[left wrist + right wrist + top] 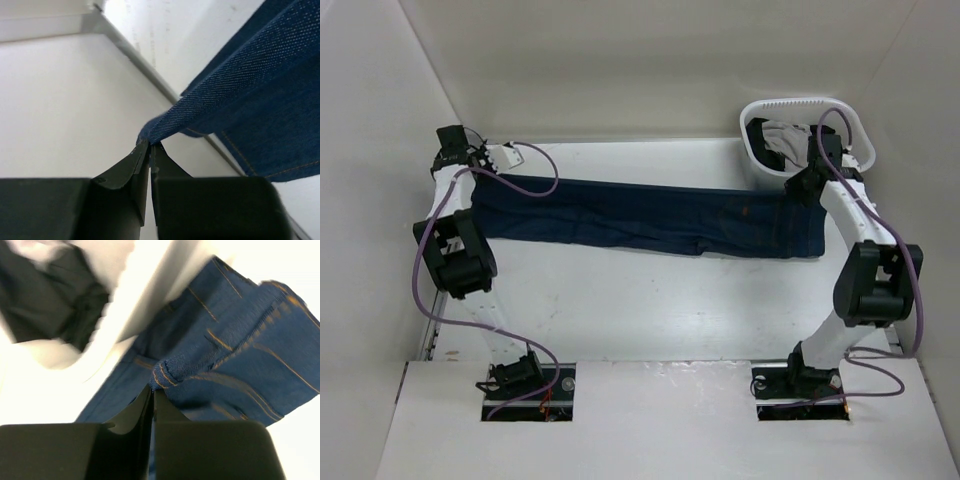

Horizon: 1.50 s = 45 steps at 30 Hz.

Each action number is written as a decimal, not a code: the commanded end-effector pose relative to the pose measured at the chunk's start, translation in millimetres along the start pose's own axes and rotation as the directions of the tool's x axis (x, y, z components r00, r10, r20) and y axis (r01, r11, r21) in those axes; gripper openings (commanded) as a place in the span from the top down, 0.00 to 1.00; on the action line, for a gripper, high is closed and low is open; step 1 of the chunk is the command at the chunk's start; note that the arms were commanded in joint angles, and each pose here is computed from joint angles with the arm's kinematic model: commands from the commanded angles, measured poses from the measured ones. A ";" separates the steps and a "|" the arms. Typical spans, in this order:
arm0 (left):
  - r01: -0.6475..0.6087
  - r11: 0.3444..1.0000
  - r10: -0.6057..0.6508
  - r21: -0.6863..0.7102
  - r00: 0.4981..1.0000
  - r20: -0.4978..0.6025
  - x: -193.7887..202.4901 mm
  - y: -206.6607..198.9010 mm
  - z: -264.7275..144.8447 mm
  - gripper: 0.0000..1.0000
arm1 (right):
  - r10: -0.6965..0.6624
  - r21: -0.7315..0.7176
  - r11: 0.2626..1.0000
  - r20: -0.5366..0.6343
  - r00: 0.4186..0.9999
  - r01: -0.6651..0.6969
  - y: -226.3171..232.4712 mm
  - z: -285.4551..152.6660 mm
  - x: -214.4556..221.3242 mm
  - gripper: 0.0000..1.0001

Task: Fold and stack the trousers
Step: Fold the trousers

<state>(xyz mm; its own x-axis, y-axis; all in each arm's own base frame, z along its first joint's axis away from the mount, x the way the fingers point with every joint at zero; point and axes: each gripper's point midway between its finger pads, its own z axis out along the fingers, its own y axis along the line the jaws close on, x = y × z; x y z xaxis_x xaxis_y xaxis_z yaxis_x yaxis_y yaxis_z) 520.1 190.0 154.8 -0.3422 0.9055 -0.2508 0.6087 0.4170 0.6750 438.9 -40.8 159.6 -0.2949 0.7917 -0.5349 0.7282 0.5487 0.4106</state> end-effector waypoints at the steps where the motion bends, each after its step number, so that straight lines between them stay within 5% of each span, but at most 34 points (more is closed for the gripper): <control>1: 0.017 0.998 -0.026 -0.056 0.986 -0.166 40.3 17.1 5.4 0.95 | -0.022 0.087 0.996 0.111 0.994 0.012 -12.2 13.0 -32.8 0.90; 3: 0.027 0.998 -0.036 -0.054 0.983 -0.181 42.7 17.2 16.4 0.84 | -0.033 0.076 0.997 0.114 0.993 0.024 -4.9 17.8 -33.3 0.67; 6: 0.094 0.982 -0.124 -0.162 0.974 -0.187 42.1 44.1 28.7 0.44 | -0.065 0.021 0.998 0.161 0.985 0.062 14.1 16.2 -47.1 0.51; 11: 0.205 0.910 -0.254 -0.360 0.962 -0.095 19.0 103.3 -3.7 0.35 | -0.125 -0.084 0.984 0.305 0.944 0.157 37.9 -35.1 -74.3 0.28; 13: 0.208 0.892 -0.258 -0.401 0.963 -0.074 11.9 113.3 -28.4 0.34 | -0.120 -0.078 0.986 0.293 0.949 0.148 20.7 -53.0 -60.7 0.00; 17: 0.197 0.919 -0.238 -0.340 0.968 -0.083 10.7 79.3 -52.8 0.34 | -0.093 -0.030 0.995 0.133 0.987 0.098 -30.7 -53.8 16.8 0.00; 22: 0.144 0.986 -0.157 -0.083 0.969 -0.192 29.0 -39.9 -36.3 0.36 | 0.188 0.008 0.982 -0.100 0.977 -0.188 -78.7 -32.9 109.6 0.00; 26: 0.157 0.987 -0.160 -0.031 0.967 -0.198 32.2 -83.7 -14.4 0.35 | 0.319 0.032 0.948 -0.113 0.941 -0.317 -79.8 -9.1 126.4 0.00; 35: 0.269 0.963 -0.267 -0.026 0.930 -0.253 50.8 -110.0 9.3 0.34 | 0.416 0.079 0.908 -0.083 0.905 -0.411 -43.6 35.6 113.0 0.00; 39: 0.281 0.959 -0.258 0.028 0.913 -0.316 71.8 -137.1 15.7 0.35 | 0.430 0.147 0.898 -0.100 0.897 -0.414 -51.1 39.6 120.8 0.17; 40: 0.284 0.958 -0.257 0.038 0.909 -0.327 75.8 -142.5 16.6 0.36 | 0.442 0.161 0.892 -0.119 0.889 -0.422 -54.1 41.7 125.7 0.28; 43: 0.290 0.955 -0.253 0.056 0.903 -0.346 83.7 -152.9 16.1 0.41 | 0.490 0.187 0.868 -0.169 0.855 -0.460 -65.4 47.0 139.5 0.81; 45: 0.293 0.954 -0.249 0.071 0.900 -0.358 88.2 -159.2 13.4 0.49 | 0.511 0.204 0.855 -0.171 0.842 -0.477 -75.6 44.2 143.8 0.96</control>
<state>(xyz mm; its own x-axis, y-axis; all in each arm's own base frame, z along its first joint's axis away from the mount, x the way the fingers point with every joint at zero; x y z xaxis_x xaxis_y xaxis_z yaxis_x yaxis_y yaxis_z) 422.2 203.3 37.0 -0.6916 0.7012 -0.1732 0.5114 0.6447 0.5683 376.4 15.9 24.6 -0.0215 0.9824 -0.1858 0.8845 0.1053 0.4545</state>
